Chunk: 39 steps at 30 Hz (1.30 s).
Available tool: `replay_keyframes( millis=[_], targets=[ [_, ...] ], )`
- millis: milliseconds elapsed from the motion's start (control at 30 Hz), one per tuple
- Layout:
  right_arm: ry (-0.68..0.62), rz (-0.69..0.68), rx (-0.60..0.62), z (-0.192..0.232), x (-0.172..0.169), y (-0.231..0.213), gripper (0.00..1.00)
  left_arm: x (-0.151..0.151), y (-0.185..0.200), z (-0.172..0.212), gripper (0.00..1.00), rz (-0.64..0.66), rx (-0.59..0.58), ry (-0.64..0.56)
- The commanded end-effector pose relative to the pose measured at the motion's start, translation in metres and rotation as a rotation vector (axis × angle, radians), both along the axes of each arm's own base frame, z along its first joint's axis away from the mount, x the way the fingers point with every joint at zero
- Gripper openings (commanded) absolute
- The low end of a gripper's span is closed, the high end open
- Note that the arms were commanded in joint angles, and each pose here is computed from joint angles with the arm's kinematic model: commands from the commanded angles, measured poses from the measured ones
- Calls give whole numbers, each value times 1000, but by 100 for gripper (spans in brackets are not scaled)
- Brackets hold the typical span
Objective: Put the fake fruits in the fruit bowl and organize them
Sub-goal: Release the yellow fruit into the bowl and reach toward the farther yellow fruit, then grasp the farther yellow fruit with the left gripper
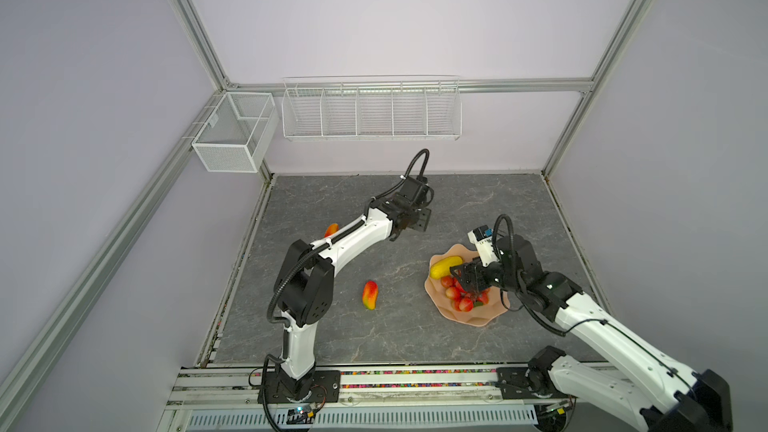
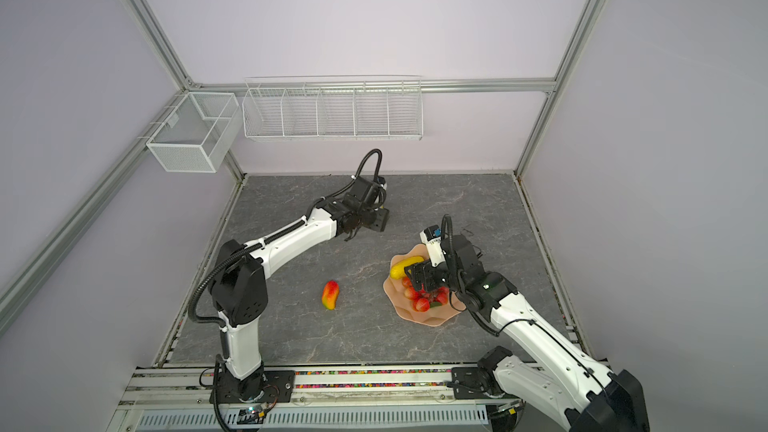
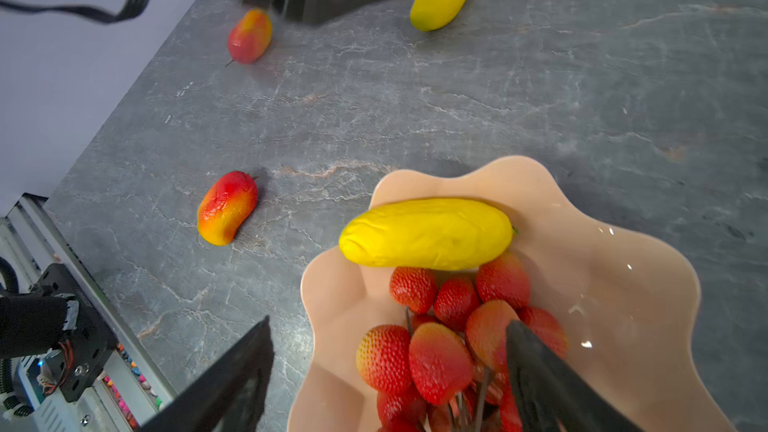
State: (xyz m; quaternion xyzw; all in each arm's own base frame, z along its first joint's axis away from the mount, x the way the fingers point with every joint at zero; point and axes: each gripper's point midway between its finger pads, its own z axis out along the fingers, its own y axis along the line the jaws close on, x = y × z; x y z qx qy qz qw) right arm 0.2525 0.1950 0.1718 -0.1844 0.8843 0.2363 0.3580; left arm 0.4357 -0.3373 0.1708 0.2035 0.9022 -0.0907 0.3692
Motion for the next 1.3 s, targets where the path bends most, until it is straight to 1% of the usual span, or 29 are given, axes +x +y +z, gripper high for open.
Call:
replay_keyframes(
  millis=[0,133,300,467,600,800,967,1067,1167,1267],
  targets=[
    [-72,80,39,15,17,19,88,34,17,-27,63,110,57,11],
    [-87,93,52,17,33,25,88,64,17,-39,63,143,33,0],
    [-56,97,71,9,48,22,88,84,9,-53,64,156,-31,-4],
    [-7,84,87,-3,59,15,88,96,3,-75,65,176,-68,17],
    [11,77,91,-8,63,11,88,103,3,-91,66,211,-61,40],
    [20,60,96,-8,67,4,88,109,-1,-108,66,221,-67,74],
    [23,49,93,-7,63,-2,88,112,-2,-120,64,237,-72,96],
    [18,38,93,-4,59,-6,88,112,-6,-125,56,217,-82,109],
    [4,26,93,2,52,-10,88,109,-13,-122,46,179,-122,104],
    [-6,8,93,8,45,-15,88,104,-20,-107,38,147,-184,98]
  ],
)
